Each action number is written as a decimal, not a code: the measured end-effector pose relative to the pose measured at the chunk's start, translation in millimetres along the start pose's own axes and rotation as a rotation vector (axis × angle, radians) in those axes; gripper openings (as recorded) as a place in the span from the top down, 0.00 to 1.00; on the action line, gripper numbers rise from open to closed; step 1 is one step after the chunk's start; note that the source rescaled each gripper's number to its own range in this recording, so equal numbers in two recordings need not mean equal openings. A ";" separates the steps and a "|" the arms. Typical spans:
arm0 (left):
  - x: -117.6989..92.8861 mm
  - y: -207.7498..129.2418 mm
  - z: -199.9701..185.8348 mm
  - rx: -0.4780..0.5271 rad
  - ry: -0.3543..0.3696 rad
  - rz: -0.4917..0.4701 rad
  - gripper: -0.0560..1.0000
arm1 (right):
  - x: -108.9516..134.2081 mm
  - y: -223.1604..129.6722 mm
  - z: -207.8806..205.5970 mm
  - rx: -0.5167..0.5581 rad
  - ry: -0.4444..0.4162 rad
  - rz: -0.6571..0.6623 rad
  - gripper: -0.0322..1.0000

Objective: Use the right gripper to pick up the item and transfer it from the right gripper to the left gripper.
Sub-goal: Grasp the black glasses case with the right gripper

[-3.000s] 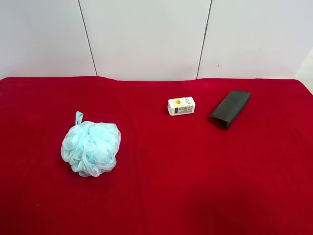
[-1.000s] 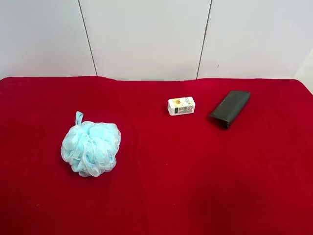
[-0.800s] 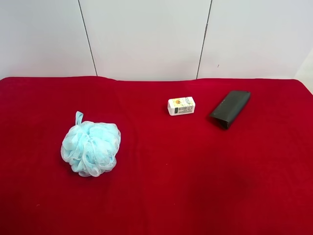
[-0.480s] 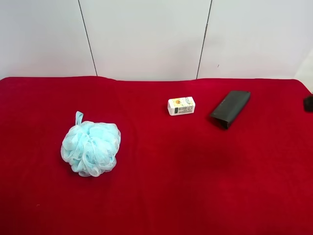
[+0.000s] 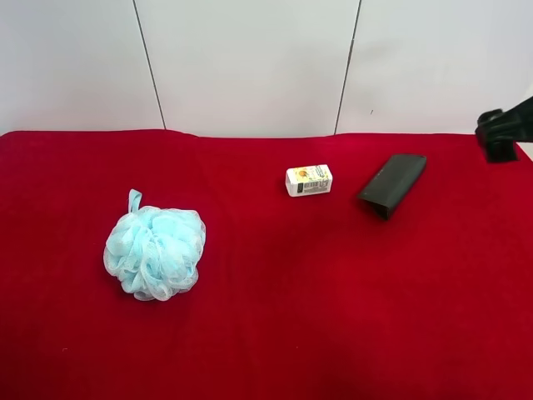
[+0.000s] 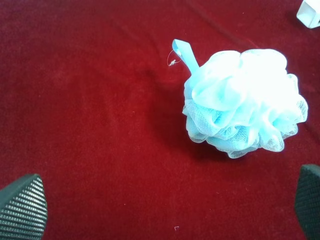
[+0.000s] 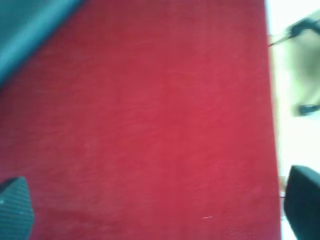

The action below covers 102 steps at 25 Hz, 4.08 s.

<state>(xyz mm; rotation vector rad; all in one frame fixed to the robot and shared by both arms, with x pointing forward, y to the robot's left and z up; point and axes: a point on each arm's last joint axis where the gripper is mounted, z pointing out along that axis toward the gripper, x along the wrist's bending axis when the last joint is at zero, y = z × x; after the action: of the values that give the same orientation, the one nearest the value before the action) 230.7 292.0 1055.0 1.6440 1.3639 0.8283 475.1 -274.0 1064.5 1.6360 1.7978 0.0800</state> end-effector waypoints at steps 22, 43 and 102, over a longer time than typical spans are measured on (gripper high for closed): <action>0.0 0.0 0.0 0.000 0.000 0.000 0.00 | 50.1 25.6 38.3 -0.043 0.252 0.219 0.00; 0.0 0.0 0.0 0.000 0.000 0.000 0.00 | 78.7 21.1 146.6 0.065 0.476 0.665 0.00; 0.0 0.0 0.0 0.000 0.000 0.000 0.00 | 94.1 76.5 182.0 0.313 0.484 0.574 0.00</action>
<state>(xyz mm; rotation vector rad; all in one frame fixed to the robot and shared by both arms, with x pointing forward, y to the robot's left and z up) 230.7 292.0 1055.0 1.6440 1.3639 0.8283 638.5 -246.2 921.9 2.4903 1.6650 0.5119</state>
